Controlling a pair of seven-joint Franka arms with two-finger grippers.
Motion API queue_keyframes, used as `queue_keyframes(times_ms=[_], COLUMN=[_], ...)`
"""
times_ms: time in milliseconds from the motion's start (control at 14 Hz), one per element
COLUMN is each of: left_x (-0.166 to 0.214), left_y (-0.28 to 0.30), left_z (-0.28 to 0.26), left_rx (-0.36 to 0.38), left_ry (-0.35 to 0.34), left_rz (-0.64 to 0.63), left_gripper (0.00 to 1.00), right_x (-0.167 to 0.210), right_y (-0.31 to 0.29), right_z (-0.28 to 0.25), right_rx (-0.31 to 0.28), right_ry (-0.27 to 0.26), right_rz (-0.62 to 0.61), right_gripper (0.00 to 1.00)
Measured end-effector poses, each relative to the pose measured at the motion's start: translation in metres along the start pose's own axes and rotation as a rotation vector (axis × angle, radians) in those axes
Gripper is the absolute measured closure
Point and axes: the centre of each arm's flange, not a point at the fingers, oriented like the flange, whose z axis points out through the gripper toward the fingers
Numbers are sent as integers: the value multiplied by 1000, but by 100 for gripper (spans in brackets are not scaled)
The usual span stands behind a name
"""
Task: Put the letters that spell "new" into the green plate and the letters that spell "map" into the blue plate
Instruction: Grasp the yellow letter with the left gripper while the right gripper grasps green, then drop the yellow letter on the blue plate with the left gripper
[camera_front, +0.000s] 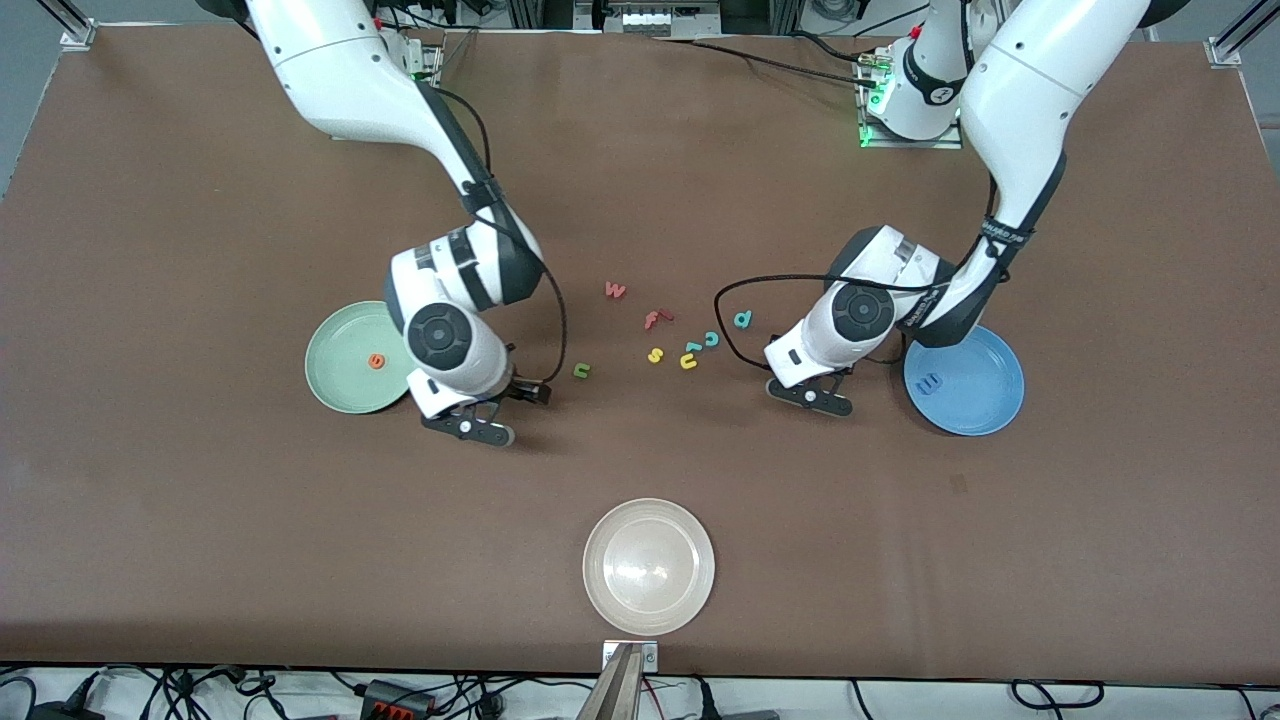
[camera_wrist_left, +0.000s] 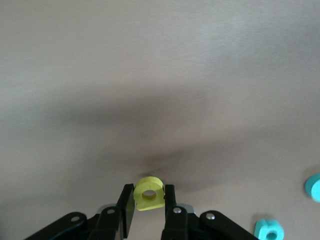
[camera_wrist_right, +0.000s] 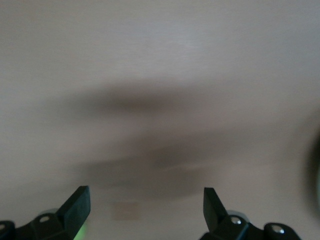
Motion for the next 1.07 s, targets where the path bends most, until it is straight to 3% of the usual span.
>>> queue_keyframes(times_ms=[214, 357, 429, 571, 714, 1000, 1071], left_x=[0, -2, -3, -8, -15, -39, -42], left_y=[-43, -90, -119, -179, -218, -241, -240], left_z=[-52, -68, -68, -59, -39, 11, 17], left_rx=[67, 69, 58, 42, 79, 50, 46], left_ry=[-83, -114, -125, -140, -152, -192, -190], left_rz=[-57, -43, -21, 14, 25, 18, 20], left_gripper=[71, 71, 71, 71, 71, 71, 65], right_x=[-24, -39, -45, -53, -56, -60, -62], right_y=[-37, -50, -54, -60, -62, -67, -68], right_z=[12, 25, 31, 40, 42, 41, 42], right_rx=[23, 18, 14, 13, 26, 39, 40], right_ry=[33, 33, 29, 16, -3, -17, -20], right_rz=[58, 81, 85, 87, 105, 110, 108], right_gripper=[1, 13, 13, 25, 27, 30, 35])
